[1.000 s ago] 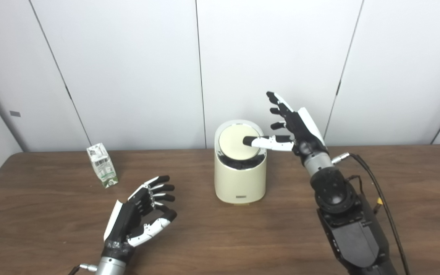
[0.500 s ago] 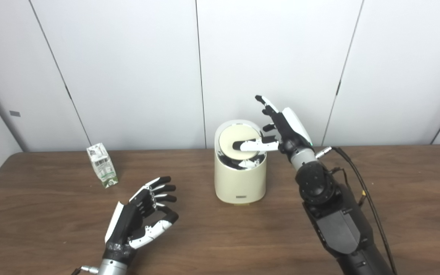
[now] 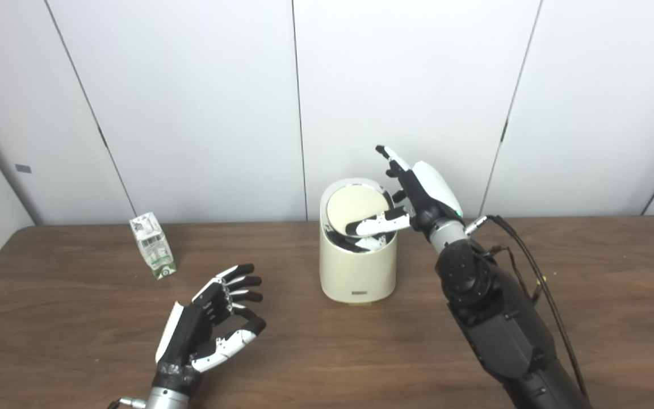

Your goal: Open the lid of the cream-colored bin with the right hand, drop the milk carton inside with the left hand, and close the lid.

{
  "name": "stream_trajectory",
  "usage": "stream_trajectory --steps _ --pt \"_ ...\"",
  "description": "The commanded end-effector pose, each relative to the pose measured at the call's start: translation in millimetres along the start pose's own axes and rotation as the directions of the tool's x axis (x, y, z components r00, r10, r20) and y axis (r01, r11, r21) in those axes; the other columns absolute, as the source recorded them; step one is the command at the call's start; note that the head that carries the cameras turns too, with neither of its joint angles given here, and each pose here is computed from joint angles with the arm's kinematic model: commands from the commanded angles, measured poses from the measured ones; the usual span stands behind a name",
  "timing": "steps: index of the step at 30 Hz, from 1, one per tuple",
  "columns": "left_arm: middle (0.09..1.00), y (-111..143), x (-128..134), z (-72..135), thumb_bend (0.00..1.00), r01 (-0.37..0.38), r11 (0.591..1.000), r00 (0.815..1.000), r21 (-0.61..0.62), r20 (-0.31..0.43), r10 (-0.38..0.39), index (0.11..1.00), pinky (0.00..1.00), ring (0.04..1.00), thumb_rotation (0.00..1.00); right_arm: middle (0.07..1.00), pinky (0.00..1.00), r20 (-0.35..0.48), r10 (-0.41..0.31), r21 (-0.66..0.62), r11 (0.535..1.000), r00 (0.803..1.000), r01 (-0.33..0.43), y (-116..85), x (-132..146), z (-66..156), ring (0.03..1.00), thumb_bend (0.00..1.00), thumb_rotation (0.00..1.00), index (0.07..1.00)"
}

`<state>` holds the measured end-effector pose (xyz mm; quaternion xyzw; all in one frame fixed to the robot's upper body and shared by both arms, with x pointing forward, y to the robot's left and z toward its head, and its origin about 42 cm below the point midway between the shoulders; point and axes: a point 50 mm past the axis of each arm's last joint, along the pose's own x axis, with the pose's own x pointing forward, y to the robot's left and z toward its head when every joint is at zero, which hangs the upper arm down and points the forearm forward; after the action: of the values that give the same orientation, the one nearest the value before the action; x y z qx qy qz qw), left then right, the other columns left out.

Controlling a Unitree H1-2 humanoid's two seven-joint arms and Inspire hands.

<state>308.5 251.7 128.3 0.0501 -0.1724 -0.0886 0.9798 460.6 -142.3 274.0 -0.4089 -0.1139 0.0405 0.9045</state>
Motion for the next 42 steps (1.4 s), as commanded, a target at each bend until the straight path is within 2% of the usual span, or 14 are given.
stream_trajectory --steps 1,9,19,27,35,39,42 --pt "0.76 2 10 14 0.7 0.005 1.0 0.998 0.014 0.067 -0.006 0.842 0.54 0.678 0.3 0.97 0.67 0.038 -0.05 -0.042 0.998 0.998 0.052 -18 9 17 0.901 0.91 0.24 0.959" --pt "0.756 1 9 16 0.7 0.005 1.0 0.998 0.021 0.067 -0.006 0.839 0.54 0.673 0.31 0.966 0.66 -0.024 -0.023 -0.099 0.995 0.999 0.02 -13 7 10 0.886 0.86 0.15 0.943" --pt "0.757 2 10 15 0.7 0.009 1.0 0.998 0.011 0.065 -0.01 0.837 0.54 0.677 0.3 0.972 0.61 -0.11 0.045 -0.157 0.986 0.993 -0.062 -2 5 2 0.836 0.77 0.04 0.93" --pt "0.757 3 9 14 0.71 0.006 1.0 0.998 0.017 0.059 -0.007 0.837 0.54 0.675 0.3 0.967 0.61 -0.1 0.035 -0.095 0.994 0.994 -0.045 -4 -1 4 0.85 0.77 0.14 0.924" --pt "0.759 4 10 13 0.7 0.007 1.0 0.998 0.019 0.057 -0.008 0.84 0.54 0.674 0.3 0.953 0.59 -0.047 -0.037 0.028 0.999 0.998 0.038 -25 -9 7 0.839 0.71 0.21 0.913" --pt "0.758 3 11 12 0.7 0.009 1.0 0.998 0.019 0.058 -0.011 0.842 0.54 0.674 0.3 0.949 0.65 -0.018 -0.072 0.067 0.995 0.997 0.073 -38 -17 3 0.854 0.68 0.21 0.907" --pt "0.759 3 11 11 0.7 0.01 1.0 0.998 0.012 0.057 -0.011 0.842 0.54 0.675 0.3 0.929 0.64 -0.008 -0.088 0.09 0.992 0.996 0.088 -45 -23 -2 0.842 0.67 0.21 0.906"
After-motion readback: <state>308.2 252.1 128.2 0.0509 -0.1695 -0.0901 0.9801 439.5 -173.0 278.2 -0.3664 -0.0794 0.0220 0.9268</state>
